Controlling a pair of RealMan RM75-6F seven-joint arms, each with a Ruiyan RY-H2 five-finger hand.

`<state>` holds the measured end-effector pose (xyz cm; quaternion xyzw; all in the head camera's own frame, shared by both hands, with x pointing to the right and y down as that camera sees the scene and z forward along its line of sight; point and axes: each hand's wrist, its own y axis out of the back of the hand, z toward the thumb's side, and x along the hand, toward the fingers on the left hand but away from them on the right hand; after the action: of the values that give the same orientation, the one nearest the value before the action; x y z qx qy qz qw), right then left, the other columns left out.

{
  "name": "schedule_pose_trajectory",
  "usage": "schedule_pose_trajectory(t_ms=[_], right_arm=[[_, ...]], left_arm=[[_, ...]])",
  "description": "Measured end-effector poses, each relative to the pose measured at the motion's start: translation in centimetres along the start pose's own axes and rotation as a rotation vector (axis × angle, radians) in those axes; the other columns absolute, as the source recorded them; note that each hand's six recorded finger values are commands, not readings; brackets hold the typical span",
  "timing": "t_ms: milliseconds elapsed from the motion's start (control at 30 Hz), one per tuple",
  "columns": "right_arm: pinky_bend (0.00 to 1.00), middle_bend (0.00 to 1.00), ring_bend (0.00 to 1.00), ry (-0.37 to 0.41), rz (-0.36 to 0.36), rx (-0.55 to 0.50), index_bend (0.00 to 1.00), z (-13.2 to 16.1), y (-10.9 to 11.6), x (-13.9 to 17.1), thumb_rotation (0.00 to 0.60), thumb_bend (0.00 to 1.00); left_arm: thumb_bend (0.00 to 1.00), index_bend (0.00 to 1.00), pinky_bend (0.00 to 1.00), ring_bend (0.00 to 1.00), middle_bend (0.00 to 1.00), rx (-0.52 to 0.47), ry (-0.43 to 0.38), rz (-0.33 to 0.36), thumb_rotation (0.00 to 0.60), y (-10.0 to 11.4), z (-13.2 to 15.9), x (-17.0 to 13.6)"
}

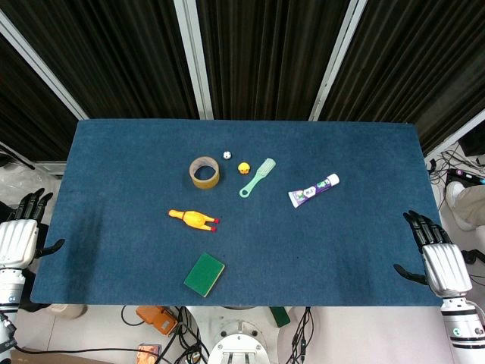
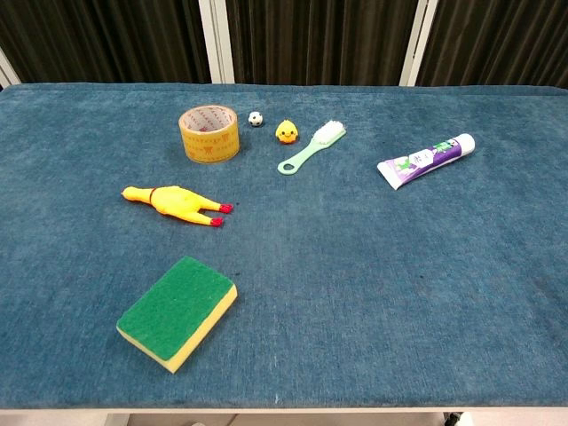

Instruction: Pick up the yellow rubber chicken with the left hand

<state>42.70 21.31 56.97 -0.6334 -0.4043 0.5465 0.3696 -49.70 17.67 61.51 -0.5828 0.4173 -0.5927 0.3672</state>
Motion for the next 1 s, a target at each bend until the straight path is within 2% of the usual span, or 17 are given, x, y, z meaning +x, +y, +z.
schedule_pose_trajectory(t_ms=[533,733,1000], right_arm=[[0.22,0.13,0.16,-0.008,0.01,-0.002,0.08,-0.1,-0.1,0.1,0.6,0.21],[0.22,0.13,0.16,-0.013,0.013,-0.009,0.08,-0.1,-0.1,0.1,0.6,0.21],[0.22,0.13,0.16,-0.017,0.021,-0.008,0.08,-0.2,-0.2,0.1,0.6,0.21]], left_arm=[[0.14,0.09,0.23,0.02,0.03,-0.024,-0.012,-0.02,0.6,-0.6,0.7,0.0],[0.14,0.09,0.23,0.02,0.03,-0.073,-0.094,-0.071,0.6,-1.9,3.7,-0.3],[0.14,0.09,0.23,0.05,0.08,-0.133,-0.222,-0.116,0.6,-3.7,9.9,1.5]])
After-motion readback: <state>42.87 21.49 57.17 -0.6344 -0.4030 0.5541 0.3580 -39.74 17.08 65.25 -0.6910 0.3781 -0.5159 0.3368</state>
